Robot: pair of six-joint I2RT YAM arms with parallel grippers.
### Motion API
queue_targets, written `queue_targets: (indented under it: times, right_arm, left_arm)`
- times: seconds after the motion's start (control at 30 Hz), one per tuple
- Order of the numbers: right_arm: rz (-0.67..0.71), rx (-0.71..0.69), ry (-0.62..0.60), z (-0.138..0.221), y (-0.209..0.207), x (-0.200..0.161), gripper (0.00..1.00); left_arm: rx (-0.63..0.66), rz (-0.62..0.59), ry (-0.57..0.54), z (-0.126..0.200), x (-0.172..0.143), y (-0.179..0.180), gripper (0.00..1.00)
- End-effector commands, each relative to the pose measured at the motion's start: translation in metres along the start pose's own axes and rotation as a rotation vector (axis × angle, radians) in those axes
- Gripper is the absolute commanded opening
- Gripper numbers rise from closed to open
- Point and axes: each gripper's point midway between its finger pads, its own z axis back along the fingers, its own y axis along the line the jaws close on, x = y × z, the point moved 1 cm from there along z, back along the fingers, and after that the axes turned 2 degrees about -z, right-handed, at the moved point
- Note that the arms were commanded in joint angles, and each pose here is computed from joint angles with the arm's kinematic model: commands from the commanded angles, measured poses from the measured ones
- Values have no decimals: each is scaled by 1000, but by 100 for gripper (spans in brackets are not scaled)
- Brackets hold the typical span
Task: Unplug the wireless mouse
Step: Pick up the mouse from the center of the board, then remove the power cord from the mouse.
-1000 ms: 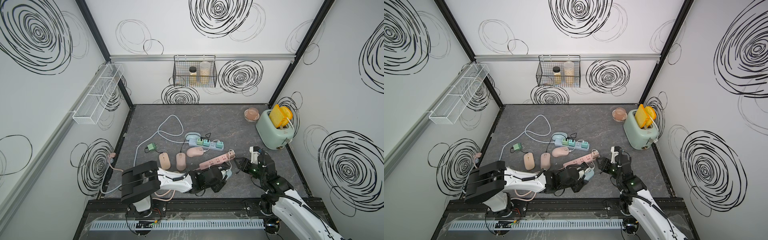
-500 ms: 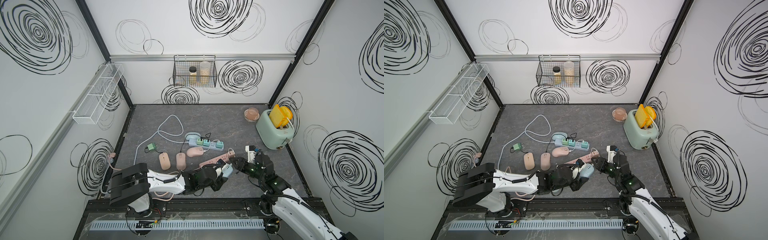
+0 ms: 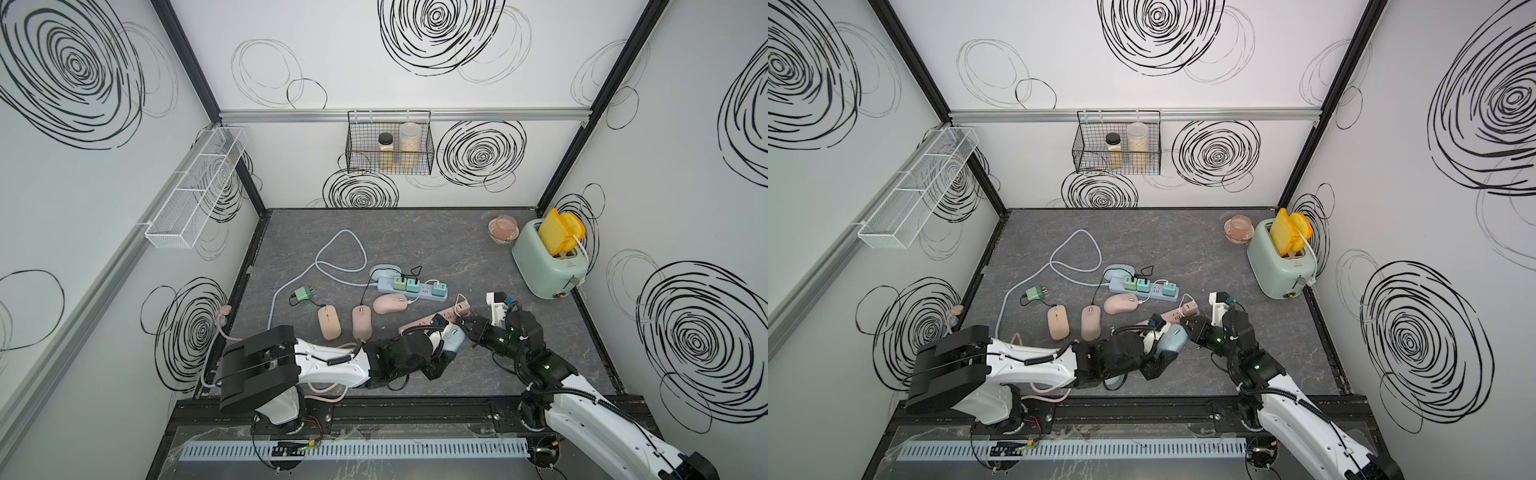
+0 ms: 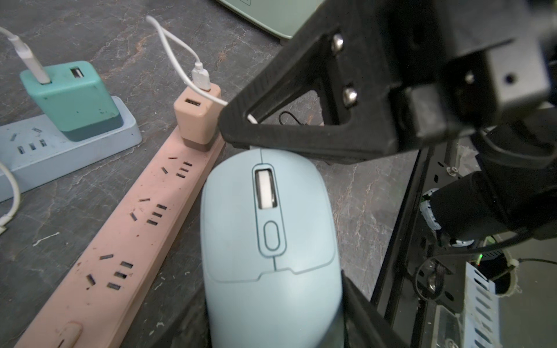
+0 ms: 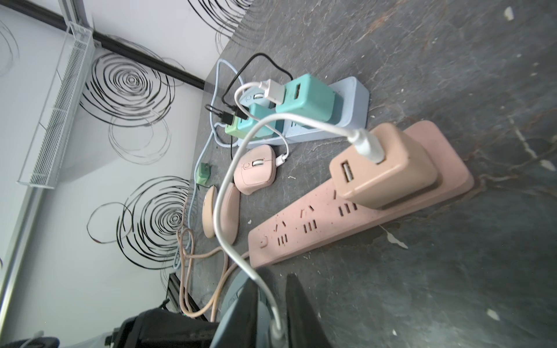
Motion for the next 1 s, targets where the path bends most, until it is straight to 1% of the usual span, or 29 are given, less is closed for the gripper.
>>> queue_targets:
  times: [0.0, 0.1, 0.2, 0.27, 0.43, 0.63, 0.97]
  right_arm:
    - [-38, 13, -14, -2, 1, 1, 12]
    - [-53, 14, -13, -3, 1, 1, 0]
    - [-59, 18, -25, -3, 2, 3, 0]
    - [-45, 16, -42, -3, 3, 7, 0]
    - [-19, -16, -53, -3, 3, 14, 0]
    - [-23, -27, -55, -5, -3, 17, 0]
    - [-10, -27, -52, -4, -8, 24, 0]
  left_arm:
    - [-40, 64, -110, 6, 28, -7, 0]
    - [-49, 78, -113, 7, 29, -8, 0]
    - [-64, 84, -103, 6, 30, -11, 0]
    - [-61, 78, -69, 4, 26, -13, 0]
    - [-37, 34, 76, -1, 1, -16, 0]
    - [-32, 30, 229, -4, -33, -15, 0]
    - [-32, 35, 326, -6, -50, -8, 0]
